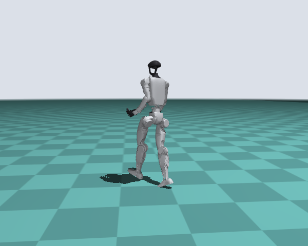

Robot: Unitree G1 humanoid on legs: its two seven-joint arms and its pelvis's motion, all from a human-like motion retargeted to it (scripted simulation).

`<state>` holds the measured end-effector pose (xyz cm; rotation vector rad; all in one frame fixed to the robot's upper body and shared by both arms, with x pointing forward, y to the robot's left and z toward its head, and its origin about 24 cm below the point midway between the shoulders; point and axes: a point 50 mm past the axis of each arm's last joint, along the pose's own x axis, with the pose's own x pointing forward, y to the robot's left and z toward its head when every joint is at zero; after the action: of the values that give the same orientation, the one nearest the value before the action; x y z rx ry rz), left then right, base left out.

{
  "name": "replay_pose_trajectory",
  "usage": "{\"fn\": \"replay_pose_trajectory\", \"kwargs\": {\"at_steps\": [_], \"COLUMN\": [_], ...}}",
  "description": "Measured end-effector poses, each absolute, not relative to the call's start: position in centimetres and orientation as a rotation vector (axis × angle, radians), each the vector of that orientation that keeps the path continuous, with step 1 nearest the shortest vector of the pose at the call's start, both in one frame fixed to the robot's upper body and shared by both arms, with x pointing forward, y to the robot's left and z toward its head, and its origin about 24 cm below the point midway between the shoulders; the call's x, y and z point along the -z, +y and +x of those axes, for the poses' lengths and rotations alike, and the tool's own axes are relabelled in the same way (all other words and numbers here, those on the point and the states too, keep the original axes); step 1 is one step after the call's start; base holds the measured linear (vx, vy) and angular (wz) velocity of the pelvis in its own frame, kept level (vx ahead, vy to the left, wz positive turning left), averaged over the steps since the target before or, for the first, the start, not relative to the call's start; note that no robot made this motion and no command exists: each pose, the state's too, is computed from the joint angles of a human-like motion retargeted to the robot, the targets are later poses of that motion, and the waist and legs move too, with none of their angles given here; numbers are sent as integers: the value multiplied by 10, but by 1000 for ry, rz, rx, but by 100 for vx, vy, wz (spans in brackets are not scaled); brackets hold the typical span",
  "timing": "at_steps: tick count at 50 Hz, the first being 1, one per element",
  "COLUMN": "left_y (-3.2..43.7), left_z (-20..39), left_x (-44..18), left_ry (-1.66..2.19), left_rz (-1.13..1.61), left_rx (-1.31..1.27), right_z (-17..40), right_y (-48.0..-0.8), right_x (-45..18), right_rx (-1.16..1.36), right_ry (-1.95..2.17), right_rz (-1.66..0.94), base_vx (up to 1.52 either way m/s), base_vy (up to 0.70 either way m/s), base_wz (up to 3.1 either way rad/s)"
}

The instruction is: Walk run

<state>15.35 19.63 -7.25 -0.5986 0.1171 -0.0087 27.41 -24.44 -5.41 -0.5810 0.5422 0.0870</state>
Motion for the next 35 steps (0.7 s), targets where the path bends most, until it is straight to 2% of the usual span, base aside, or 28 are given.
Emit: {"fn": "replay_pose_trajectory", "kwargs": {"at_steps": [3,5,9,13,17,21,28,32,35], "left_y": [191,189,189,179,167,167,175,173,167], "left_z": [151,144,150,164,181,194,199,179,159], "left_x": [75,79,83,84,75,60,54,69,80], "left_ry": [142,164,166,161,120,47,37,104,160], "left_rz": [-581,-584,-643,-697,-722,-707,-668,-670,-693], "left_rx": [28,15,-48,-106,-86,9,83,28,5], "right_z": [229,178,67,-42,-130,-199,-248,-231,-197], "right_y": [-242,-230,-206,-200,-192,-181,-155,-153,-160], "right_x": [97,133,172,171,153,123,91,103,125], "right_rx": [-32,-58,-256,-461,-540,-562,-351,-211,-167], "right_ry": [742,959,1436,1835,2066,2246,2421,2368,2235], "right_rz": [-451,-341,-199,-200,-251,-121,228,306,285], "base_vx": [124,140,137,84,113,103,112,126,133], "base_vy": [-40,-16,-10,-6,-6,-13,-40,-56,-59], "base_wz": [-100,-80,12,-64,114,69,42,48,-8]}}
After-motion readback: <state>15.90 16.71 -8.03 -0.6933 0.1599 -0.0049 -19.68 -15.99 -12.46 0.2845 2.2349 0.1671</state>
